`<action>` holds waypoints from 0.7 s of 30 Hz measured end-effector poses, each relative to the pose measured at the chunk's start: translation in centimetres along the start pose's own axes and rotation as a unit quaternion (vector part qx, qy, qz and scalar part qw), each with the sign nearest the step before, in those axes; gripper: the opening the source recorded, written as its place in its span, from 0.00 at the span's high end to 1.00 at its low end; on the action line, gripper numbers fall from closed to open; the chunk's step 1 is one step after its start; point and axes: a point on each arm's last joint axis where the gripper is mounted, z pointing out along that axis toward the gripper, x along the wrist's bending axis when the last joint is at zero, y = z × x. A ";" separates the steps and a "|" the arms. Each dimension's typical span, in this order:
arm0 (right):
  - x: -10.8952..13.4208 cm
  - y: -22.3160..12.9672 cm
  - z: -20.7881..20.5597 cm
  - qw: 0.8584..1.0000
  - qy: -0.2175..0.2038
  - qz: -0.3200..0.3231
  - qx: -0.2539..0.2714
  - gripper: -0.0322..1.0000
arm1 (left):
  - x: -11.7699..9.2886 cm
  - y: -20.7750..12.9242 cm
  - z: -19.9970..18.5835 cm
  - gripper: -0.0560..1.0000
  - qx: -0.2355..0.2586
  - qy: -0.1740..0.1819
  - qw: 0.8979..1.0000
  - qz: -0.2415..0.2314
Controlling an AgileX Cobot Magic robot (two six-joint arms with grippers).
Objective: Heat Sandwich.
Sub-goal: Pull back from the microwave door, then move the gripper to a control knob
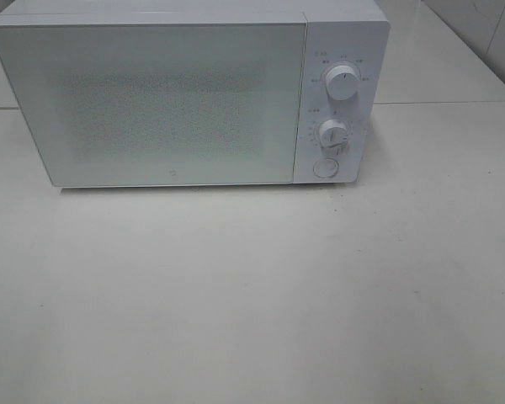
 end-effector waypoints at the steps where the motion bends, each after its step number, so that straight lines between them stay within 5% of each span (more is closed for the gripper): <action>1: 0.1 0.4 0.8 1.000 0.001 -0.001 0.004 0.24 | 0.0 0.0 0.0 0.03 0.000 0.000 1.000 0.000; 21: 0.7 3.4 9.0 1.000 0.016 -0.008 -0.023 0.24 | 0.0 0.0 0.0 0.03 0.000 0.000 1.000 0.000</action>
